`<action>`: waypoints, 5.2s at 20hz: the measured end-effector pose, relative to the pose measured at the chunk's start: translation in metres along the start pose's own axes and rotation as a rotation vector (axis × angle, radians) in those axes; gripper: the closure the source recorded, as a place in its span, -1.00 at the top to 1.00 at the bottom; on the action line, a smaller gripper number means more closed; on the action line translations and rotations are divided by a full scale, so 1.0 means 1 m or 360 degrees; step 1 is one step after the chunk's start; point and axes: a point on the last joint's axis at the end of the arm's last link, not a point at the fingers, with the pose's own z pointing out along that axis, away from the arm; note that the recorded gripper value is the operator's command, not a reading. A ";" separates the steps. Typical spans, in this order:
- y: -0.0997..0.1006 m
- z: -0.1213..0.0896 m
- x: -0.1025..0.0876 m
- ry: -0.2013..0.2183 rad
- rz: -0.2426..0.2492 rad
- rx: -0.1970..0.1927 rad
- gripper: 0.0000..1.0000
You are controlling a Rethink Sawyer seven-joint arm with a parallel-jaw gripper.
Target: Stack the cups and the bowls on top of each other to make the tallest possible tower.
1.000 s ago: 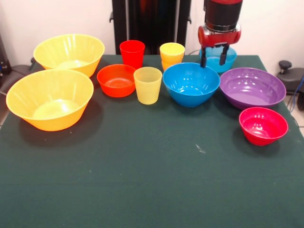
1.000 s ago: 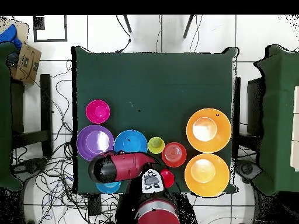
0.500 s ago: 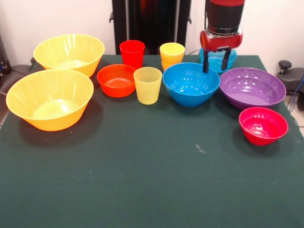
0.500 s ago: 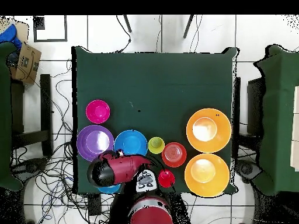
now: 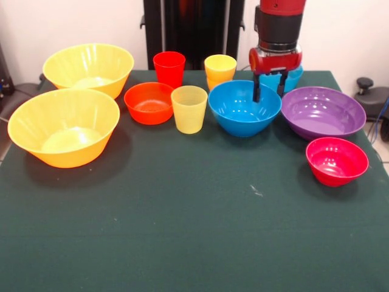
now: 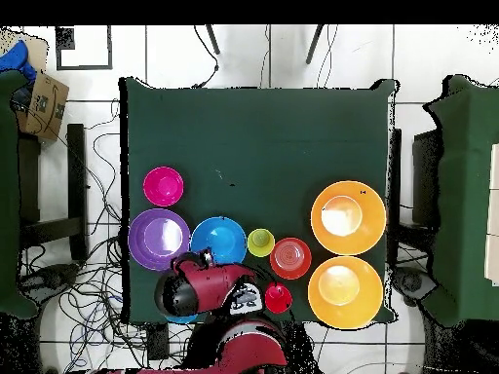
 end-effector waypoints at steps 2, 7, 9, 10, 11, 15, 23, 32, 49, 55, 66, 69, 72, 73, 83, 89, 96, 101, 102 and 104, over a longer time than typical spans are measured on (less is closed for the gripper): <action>-0.001 0.002 0.003 0.0000 -0.0005 0.0004 1.00; -0.003 0.007 0.013 0.0024 -0.0021 0.0008 1.00; -0.003 0.009 0.017 0.0035 -0.0028 0.0006 1.00; -0.003 0.009 0.018 0.0039 -0.0031 0.0005 1.00; -0.003 0.010 0.019 0.0043 -0.0034 0.0003 1.00; 0.000 0.012 0.030 0.0074 -0.0054 -0.0008 1.00; 0.008 0.014 0.035 0.0078 -0.0078 -0.0017 -1.00; 0.009 0.009 0.026 0.0005 -0.0081 -0.0017 -1.00; -0.012 -0.014 -0.027 -0.0013 0.0088 -0.0047 -1.00; -0.020 -0.009 -0.065 -0.0025 0.0115 -0.0022 -1.00; -0.032 0.017 -0.142 -0.0169 0.0132 0.0030 -1.00; -0.039 0.025 -0.162 -0.0206 0.0142 0.0060 -1.00; -0.047 0.029 -0.179 -0.0201 0.0130 0.0106 -1.00; -0.048 0.028 -0.182 -0.0191 0.0126 0.0116 -1.00; -0.084 0.003 -0.182 -0.0038 0.0164 0.0206 -1.00; -0.123 -0.030 -0.176 -0.0052 0.0235 0.0289 -1.00; -0.133 -0.045 -0.156 -0.0022 0.0263 0.0323 -1.00; -0.137 -0.034 -0.136 -0.0031 0.0265 0.0351 -1.00; -0.137 -0.029 -0.132 -0.0042 0.0259 0.0359 -1.00; -0.136 -0.020 -0.126 -0.0063 0.0251 0.0365 -1.00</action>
